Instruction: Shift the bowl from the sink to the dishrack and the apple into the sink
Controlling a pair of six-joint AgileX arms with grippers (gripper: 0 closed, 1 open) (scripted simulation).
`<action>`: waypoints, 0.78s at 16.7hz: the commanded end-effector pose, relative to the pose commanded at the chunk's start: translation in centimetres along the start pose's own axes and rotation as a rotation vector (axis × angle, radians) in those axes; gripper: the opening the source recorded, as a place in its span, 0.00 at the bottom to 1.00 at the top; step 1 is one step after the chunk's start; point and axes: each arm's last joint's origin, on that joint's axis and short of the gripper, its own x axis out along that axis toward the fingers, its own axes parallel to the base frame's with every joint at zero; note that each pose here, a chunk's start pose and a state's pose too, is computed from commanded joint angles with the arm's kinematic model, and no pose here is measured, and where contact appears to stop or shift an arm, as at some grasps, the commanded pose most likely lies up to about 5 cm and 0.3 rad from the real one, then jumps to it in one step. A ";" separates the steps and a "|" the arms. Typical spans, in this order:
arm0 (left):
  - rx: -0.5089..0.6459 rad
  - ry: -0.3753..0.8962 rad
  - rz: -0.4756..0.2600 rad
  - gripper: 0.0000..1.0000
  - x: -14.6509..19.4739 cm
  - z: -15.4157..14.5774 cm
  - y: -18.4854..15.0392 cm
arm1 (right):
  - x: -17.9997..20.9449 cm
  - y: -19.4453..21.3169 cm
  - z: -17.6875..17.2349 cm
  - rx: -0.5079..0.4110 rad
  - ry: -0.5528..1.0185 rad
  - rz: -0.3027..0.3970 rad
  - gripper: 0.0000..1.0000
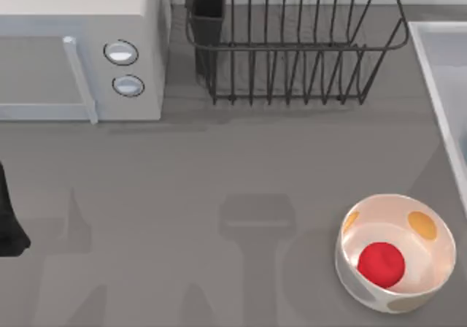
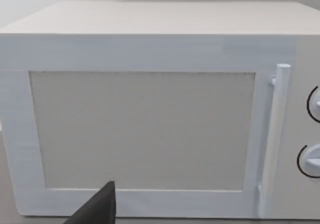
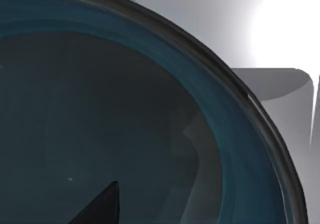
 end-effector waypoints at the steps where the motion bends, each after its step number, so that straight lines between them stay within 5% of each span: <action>1: 0.000 0.000 0.000 1.00 0.0 0.0 0.0 | 0.1 0.0 0.0 0.000 0.000 0.000 1.00; 4: 0.000 0.000 0.000 1.00 0.0 0.0 0.0 | 0.1 0.0 0.0 0.000 0.000 0.000 1.00; 13: 0.000 0.000 0.000 1.00 0.0 0.0 0.0 | 0.1 0.0 0.0 0.000 0.000 0.000 0.32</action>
